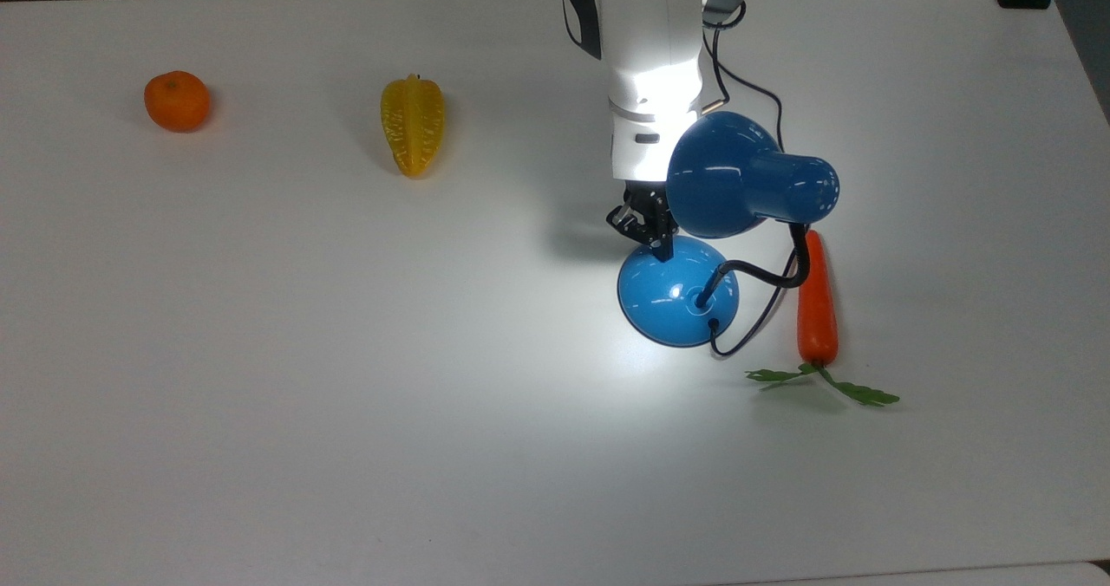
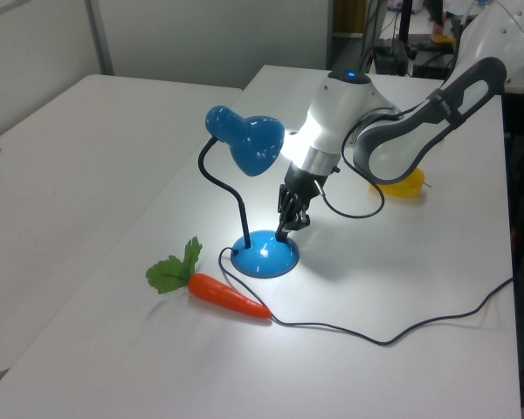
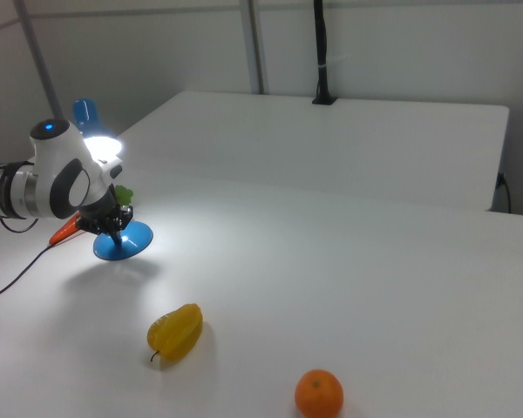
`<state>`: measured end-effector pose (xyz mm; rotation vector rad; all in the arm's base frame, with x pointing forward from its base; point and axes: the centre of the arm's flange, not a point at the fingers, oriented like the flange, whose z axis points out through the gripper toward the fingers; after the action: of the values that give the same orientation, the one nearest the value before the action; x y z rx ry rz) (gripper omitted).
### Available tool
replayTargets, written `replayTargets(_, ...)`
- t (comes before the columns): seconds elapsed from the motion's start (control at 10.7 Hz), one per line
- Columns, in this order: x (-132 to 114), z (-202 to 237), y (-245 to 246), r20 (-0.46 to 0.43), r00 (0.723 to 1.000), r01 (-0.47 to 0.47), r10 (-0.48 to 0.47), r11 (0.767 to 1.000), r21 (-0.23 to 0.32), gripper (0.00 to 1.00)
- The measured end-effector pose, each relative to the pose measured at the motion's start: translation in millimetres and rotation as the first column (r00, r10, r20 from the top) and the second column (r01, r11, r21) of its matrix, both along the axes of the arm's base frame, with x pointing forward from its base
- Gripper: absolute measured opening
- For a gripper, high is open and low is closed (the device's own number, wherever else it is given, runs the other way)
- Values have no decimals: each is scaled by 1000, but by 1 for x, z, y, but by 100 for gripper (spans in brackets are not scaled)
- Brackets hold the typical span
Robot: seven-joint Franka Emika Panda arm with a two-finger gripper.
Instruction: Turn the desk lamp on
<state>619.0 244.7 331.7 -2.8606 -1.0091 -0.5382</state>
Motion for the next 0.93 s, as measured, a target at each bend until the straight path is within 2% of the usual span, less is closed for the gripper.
replayTargets(0.28,-11,19,-15,-119,993,6,-13,998,-56,1)
replayTargets(0.56,-25,43,-35,-229,973,13,-37,994,-109,1)
replayTargets(0.75,-38,65,-55,-311,948,22,-68,989,-149,4)
replayTargets(0.93,-49,101,-78,-344,933,47,-105,984,-173,12)
